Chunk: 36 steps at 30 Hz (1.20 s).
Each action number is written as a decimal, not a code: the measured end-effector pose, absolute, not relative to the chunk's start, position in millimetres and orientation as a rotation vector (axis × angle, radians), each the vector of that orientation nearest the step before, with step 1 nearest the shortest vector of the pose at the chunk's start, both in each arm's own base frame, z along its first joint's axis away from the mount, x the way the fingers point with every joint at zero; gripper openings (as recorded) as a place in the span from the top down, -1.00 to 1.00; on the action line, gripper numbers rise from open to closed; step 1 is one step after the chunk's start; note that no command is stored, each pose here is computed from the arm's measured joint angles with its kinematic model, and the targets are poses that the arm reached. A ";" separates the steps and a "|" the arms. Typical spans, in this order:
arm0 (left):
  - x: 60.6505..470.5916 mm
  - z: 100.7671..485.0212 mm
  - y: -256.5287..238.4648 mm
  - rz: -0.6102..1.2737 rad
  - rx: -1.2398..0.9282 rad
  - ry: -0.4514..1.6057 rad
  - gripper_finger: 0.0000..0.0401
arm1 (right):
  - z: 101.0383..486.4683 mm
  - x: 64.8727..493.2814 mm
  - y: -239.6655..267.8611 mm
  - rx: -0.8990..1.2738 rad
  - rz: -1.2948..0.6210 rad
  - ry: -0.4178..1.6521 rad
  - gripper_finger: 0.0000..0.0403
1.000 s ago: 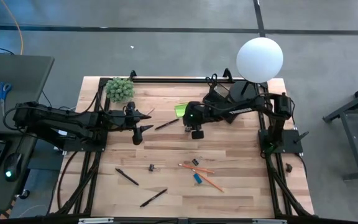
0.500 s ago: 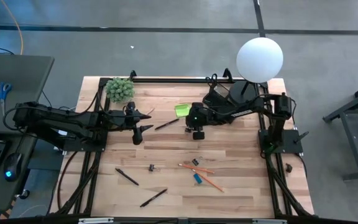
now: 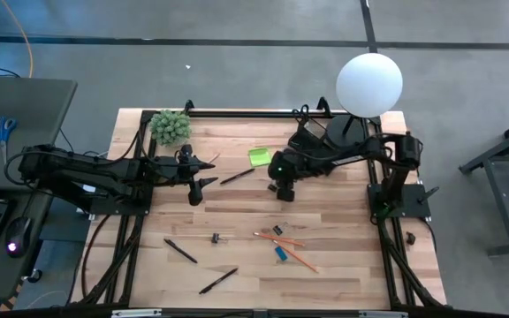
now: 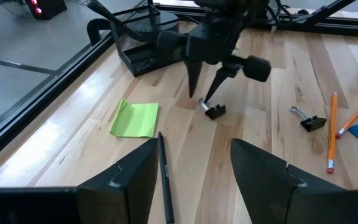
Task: Pick and place office supplies into organizer
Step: Put the black binder clip into the black desk organizer
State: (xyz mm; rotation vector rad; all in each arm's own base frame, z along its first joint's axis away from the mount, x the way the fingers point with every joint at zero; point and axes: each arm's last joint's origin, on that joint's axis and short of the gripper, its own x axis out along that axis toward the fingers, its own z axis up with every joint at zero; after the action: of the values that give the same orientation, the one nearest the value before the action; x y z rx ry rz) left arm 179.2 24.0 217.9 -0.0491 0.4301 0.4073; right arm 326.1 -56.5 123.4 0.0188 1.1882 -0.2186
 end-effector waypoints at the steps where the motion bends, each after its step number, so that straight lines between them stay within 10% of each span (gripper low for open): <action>1: 179.2 217.9 24.0 0.407 -0.049 0.430 0.06 | 125.7 324.0 -54.0 0.040 -0.230 1.197 0.38; 13: 179.2 217.9 23.9 0.408 -0.053 0.429 0.06 | 148.7 318.9 -10.4 0.173 -0.219 1.157 0.38; 25: 179.2 218.0 23.9 0.408 -0.056 0.428 0.06 | 151.7 322.8 0.8 -0.429 -0.028 1.143 0.36; 36: 179.3 217.9 23.9 0.408 -0.056 0.429 0.06 | 146.8 328.7 -14.2 -0.361 0.101 1.099 -0.15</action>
State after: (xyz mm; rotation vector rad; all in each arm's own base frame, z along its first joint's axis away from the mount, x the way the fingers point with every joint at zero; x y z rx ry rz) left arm 179.3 23.9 217.9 -0.0556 0.4288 0.4079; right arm 328.7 -14.2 146.8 -0.3612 1.0991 0.1012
